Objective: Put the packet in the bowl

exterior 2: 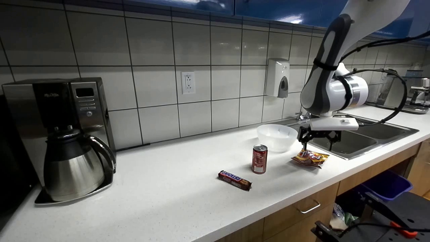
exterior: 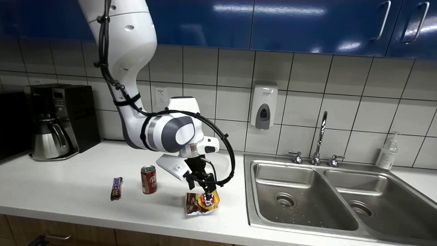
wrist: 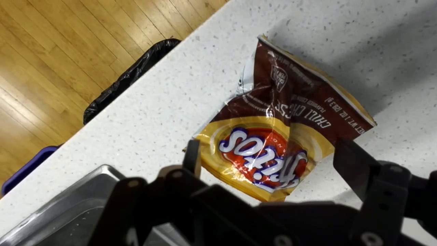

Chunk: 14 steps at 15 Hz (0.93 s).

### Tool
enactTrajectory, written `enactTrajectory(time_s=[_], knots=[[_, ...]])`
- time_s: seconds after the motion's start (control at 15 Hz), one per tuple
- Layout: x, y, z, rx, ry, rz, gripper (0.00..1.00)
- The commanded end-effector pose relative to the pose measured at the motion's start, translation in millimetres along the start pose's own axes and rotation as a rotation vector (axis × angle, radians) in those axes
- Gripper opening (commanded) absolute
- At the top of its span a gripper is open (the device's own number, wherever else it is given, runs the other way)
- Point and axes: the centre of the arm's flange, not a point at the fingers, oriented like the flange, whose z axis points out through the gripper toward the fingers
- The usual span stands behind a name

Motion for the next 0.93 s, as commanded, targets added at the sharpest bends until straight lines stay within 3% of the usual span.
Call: enactTrajectory(time_s=[0.0,0.6,0.67,0.73,0.87], knots=[[18.9,-2.3,17.6,-0.012,0.011,-0.002,1.00],[28.5,-5.8,33.1,-0.035,0.014,-0.010,1.00],[28.8,-6.1,33.8,-0.037,0.014,-0.012,0.97],[28.2,-7.0,34.4,-0.037,0.015,-0.012,0.74],[27.6,-8.3,35.4,-0.038,0.014,-0.015,0.71]])
